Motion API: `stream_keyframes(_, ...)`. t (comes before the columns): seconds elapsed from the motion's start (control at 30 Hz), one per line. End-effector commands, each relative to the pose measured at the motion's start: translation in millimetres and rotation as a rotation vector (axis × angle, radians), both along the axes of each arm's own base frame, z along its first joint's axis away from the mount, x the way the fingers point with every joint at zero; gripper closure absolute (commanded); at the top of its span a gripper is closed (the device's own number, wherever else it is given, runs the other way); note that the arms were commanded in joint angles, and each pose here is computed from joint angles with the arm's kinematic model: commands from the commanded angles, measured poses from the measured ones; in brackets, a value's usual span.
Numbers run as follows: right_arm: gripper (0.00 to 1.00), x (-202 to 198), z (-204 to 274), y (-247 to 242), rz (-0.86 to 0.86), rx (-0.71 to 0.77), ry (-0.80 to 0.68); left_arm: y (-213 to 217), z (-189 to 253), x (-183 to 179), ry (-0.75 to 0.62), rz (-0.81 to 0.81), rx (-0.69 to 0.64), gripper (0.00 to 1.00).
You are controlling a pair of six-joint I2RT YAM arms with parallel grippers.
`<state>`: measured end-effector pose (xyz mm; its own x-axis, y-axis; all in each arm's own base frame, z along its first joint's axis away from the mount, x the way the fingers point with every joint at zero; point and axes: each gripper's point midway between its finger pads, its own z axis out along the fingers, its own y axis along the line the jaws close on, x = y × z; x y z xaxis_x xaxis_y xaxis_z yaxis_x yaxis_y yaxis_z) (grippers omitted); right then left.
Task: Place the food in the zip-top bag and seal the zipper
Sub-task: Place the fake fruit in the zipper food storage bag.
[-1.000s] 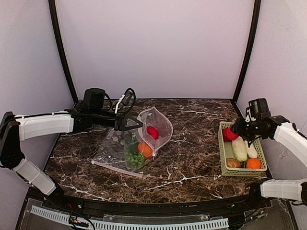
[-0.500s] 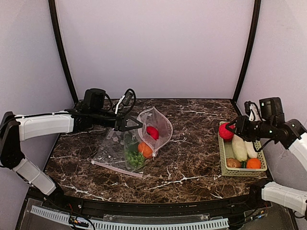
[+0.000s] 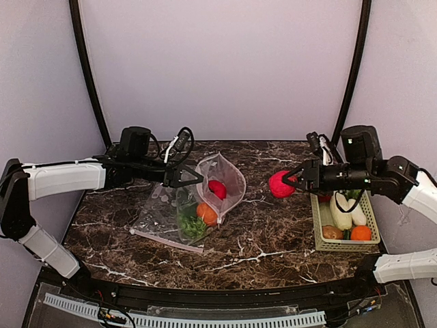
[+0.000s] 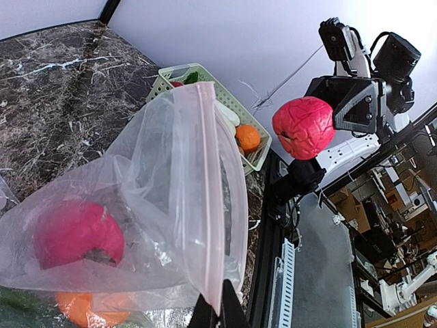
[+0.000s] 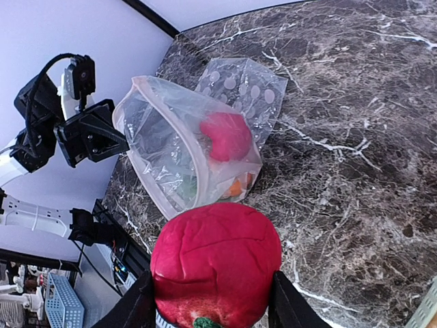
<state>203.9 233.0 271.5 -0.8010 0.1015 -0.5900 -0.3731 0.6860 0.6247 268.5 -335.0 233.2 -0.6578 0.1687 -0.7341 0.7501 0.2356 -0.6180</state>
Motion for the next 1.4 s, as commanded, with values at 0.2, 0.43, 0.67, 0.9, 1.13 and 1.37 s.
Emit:
stream_keyframes(0.2, 0.55, 3.0, 37.8, 88.2, 0.129, 0.061, -0.139, 1.7, -0.4, 0.0, -0.001, -0.002, 0.006, 0.99)
stream_keyframes(0.43, 0.55, 15.0, 16.8, 133.6, 0.145, -0.053, -0.17, 2.1, 2.2, -1.3, -0.005, -0.005, 0.0, 0.99)
stream_keyframes(0.67, 0.55, 54.0, -24.8, 130.9, -0.064, -0.32, -0.169, 2.3, 6.0, -2.5, -0.011, -0.01, -0.008, 0.99)
stream_keyframes(0.9, 0.55, 60.4, -77.2, 138.2, -0.072, -0.525, -0.093, 2.7, 11.2, -4.6, -0.021, -0.016, -0.019, 0.99)
stream_keyframes(1.13, 0.55, 57.6, -112.7, 142.5, -0.055, -0.596, -0.019, 3.0, 14.8, -5.8, -0.03, -0.019, -0.026, 0.99)
stream_keyframes(1.37, 0.53, 51.1, -132.5, 126.7, -0.078, -0.677, 0.047, 4.5, 19.4, -6.3, -0.047, -0.013, -0.031, 0.99)
